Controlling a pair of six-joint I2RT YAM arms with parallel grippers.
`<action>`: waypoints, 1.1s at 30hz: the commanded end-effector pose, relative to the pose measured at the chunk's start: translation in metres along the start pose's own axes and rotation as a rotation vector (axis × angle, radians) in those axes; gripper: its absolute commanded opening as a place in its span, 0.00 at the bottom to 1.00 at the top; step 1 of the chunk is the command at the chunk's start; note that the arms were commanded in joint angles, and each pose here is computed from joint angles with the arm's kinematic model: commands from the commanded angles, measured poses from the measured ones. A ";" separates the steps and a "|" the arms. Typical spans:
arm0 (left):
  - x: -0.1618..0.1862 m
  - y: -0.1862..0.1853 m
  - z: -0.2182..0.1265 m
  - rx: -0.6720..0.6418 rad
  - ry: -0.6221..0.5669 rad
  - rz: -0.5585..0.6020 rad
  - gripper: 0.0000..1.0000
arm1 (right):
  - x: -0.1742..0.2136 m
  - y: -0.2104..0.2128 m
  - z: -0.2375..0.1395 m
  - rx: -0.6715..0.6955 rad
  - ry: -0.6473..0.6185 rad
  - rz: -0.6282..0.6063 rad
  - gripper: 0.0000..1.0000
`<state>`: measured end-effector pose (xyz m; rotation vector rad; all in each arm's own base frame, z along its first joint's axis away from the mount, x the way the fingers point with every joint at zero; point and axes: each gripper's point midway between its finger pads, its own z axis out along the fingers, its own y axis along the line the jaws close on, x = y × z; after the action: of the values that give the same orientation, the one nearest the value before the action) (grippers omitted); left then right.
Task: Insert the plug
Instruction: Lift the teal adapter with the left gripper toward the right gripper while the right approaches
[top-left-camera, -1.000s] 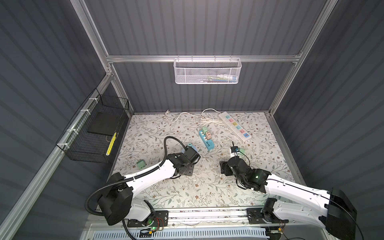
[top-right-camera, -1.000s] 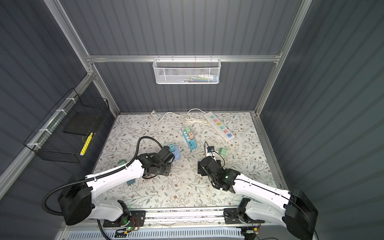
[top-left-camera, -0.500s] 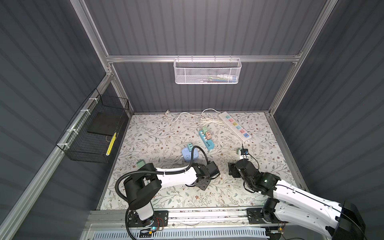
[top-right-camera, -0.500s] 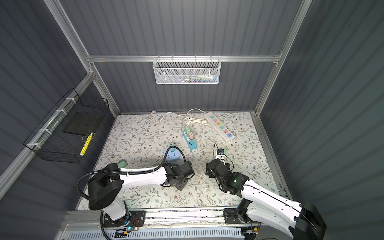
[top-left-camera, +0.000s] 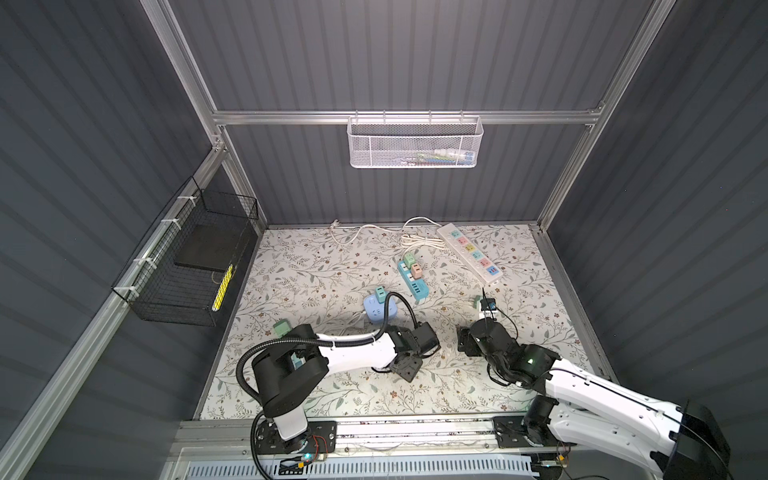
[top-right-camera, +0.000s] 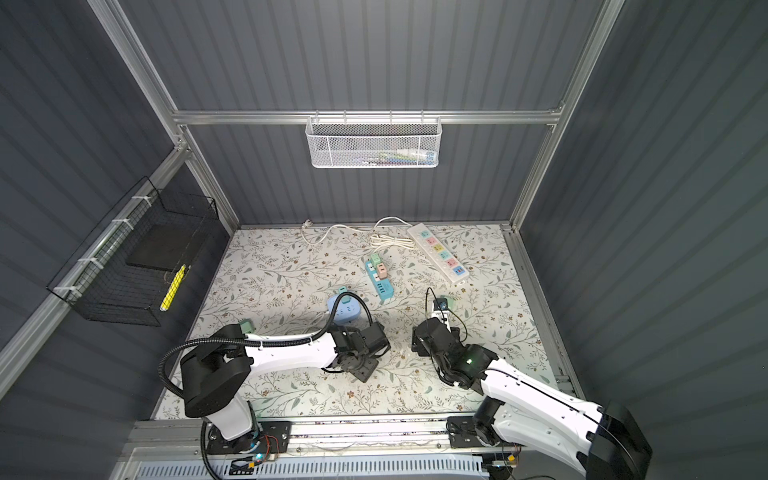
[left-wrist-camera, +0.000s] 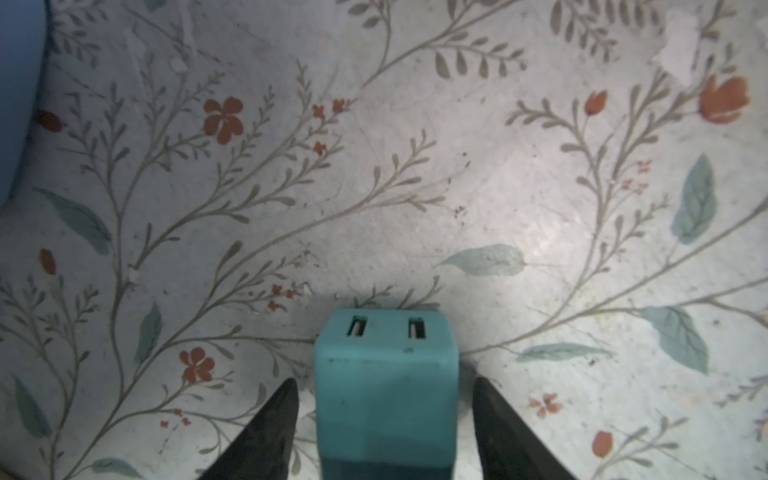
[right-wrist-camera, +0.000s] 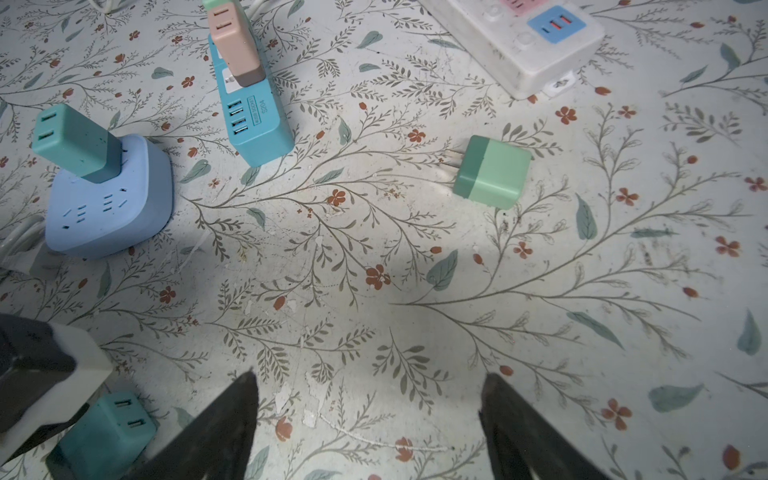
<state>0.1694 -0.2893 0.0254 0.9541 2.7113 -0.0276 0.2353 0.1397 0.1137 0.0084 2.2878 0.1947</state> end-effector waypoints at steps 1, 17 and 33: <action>0.005 0.006 -0.004 -0.022 0.010 -0.061 0.63 | -0.008 0.002 -0.001 0.002 -0.014 0.010 0.84; 0.002 0.004 0.005 -0.017 -0.006 -0.004 0.42 | -0.011 0.007 -0.003 -0.021 -0.009 -0.010 0.84; -0.061 0.015 -0.116 0.121 -0.947 0.152 0.29 | -0.029 0.093 -0.015 -0.514 0.115 0.080 0.81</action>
<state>0.1864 -0.2879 0.1093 0.8854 2.0115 -0.4426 0.2397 0.1925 0.1273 -0.0789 2.3545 0.6043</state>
